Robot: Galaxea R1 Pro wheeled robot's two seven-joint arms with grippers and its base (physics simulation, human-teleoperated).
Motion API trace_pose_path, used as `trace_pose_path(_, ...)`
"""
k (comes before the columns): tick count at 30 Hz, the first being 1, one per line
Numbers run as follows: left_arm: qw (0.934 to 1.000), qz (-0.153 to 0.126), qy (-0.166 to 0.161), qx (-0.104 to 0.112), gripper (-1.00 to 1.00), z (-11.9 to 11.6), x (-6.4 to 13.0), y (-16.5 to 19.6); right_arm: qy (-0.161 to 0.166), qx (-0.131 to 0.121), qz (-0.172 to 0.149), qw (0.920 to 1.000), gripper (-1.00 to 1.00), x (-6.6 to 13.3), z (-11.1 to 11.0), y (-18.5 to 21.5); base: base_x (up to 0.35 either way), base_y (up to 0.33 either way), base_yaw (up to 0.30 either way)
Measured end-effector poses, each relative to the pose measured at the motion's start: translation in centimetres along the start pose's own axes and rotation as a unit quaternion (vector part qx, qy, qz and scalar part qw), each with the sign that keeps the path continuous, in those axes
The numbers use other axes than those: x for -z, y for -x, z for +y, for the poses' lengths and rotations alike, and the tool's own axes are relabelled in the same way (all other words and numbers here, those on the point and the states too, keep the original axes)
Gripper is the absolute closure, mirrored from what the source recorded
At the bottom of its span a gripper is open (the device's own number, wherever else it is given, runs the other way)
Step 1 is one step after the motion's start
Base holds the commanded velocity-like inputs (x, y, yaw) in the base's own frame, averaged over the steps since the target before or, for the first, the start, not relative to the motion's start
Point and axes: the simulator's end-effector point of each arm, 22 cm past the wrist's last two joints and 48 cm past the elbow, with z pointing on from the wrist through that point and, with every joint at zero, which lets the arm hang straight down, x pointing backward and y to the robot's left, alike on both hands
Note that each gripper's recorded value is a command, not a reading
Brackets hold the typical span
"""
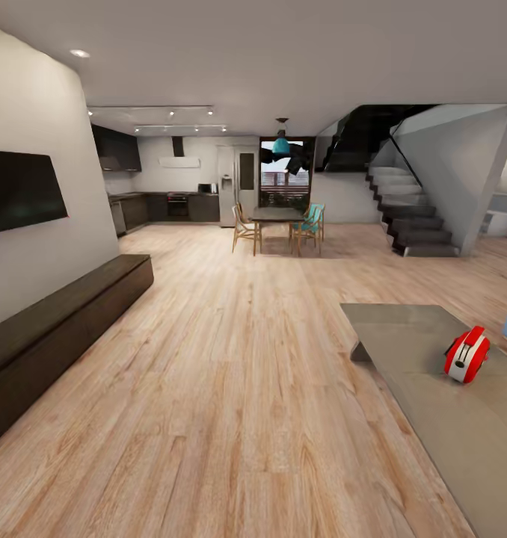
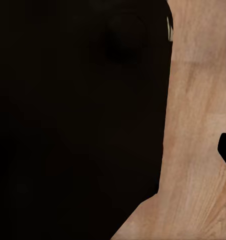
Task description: Turn on the radio receiver that's on the table in the living room.
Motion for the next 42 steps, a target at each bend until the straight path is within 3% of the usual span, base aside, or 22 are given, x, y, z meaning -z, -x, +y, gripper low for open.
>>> trace_pose_path(15, 0.9993, -0.034, 0.002, 0.014, -1.00, 0.4, 0.1, 2.3, -0.001, -0.001, -0.020, 0.9998, -1.00, 0.0, -0.2, 0.9, 0.000, 0.000, 0.000)
trace_pose_path(42, 0.9992, -0.036, 0.003, 0.015, -1.00, 0.5, 0.1, 2.4, -0.001, -0.014, -0.019, 0.9997, -1.00, 0.0, 0.0, 0.9, 0.000, 0.000, -0.004)
